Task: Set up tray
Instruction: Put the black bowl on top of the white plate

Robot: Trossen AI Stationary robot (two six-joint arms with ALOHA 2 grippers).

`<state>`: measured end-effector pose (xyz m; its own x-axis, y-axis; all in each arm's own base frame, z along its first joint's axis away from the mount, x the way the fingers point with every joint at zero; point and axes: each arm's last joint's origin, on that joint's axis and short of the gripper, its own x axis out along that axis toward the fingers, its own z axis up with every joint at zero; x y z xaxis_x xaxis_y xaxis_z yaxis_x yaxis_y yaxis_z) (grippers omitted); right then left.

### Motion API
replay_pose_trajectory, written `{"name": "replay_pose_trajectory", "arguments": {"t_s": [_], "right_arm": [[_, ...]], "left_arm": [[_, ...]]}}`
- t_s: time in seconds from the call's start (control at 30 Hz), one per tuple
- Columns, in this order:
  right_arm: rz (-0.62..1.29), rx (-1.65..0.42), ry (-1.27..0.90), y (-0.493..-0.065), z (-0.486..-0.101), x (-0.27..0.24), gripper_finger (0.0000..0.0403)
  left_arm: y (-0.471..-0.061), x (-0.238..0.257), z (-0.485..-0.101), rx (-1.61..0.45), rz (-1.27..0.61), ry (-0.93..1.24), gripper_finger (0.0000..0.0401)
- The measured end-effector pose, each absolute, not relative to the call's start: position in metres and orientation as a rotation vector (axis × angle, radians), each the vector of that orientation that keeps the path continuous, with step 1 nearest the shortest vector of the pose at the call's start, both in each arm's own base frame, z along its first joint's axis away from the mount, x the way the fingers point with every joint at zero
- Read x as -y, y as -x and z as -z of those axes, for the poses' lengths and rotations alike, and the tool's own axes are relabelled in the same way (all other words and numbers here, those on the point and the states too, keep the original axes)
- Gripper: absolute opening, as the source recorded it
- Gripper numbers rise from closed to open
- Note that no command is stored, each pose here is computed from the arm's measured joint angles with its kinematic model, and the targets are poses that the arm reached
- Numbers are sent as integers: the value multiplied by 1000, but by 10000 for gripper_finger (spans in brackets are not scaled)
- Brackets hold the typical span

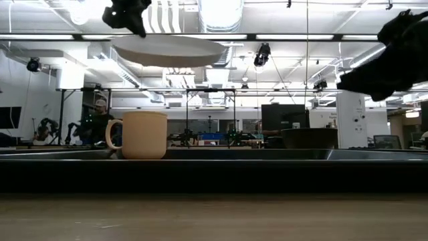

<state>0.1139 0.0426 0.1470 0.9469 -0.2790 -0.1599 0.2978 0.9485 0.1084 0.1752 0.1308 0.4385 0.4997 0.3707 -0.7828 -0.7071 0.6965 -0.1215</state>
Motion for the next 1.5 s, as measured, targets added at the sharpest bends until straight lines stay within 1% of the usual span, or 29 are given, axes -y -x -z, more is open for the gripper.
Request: {"name": "replay_pose_trajectory", "arguments": {"t_s": [0.2,0.33,0.5,0.67,0.77,0.87,0.97,1.1,1.5], "right_arm": [[290,-123,-111,-115,-150,-43,192],[290,-123,-111,-115,-150,-43,191],[291,-134,-103,-114,-149,-43,191],[301,-174,-116,-113,-143,-42,192],[306,-197,-115,-112,-141,-42,192],[307,-206,-113,-112,-140,-42,192],[308,-212,-108,-112,-139,-41,192],[308,-215,-105,-112,-139,-41,191],[310,-226,-96,-112,-138,-41,190]], "left_arm": [[-208,-98,-434,-814,-535,443,0],[-239,-70,-428,-828,-406,374,0],[-276,-47,-404,-940,-309,301,0],[-313,-37,-371,-1063,-242,243,0],[-329,-37,-355,-1102,-210,220,0],[-344,-38,-345,-1095,-155,231,0],[-356,-38,-335,-1087,-125,232,0],[-365,-38,-321,-1131,-93,241,0],[-381,-43,-279,-1134,-61,213,0]]}}
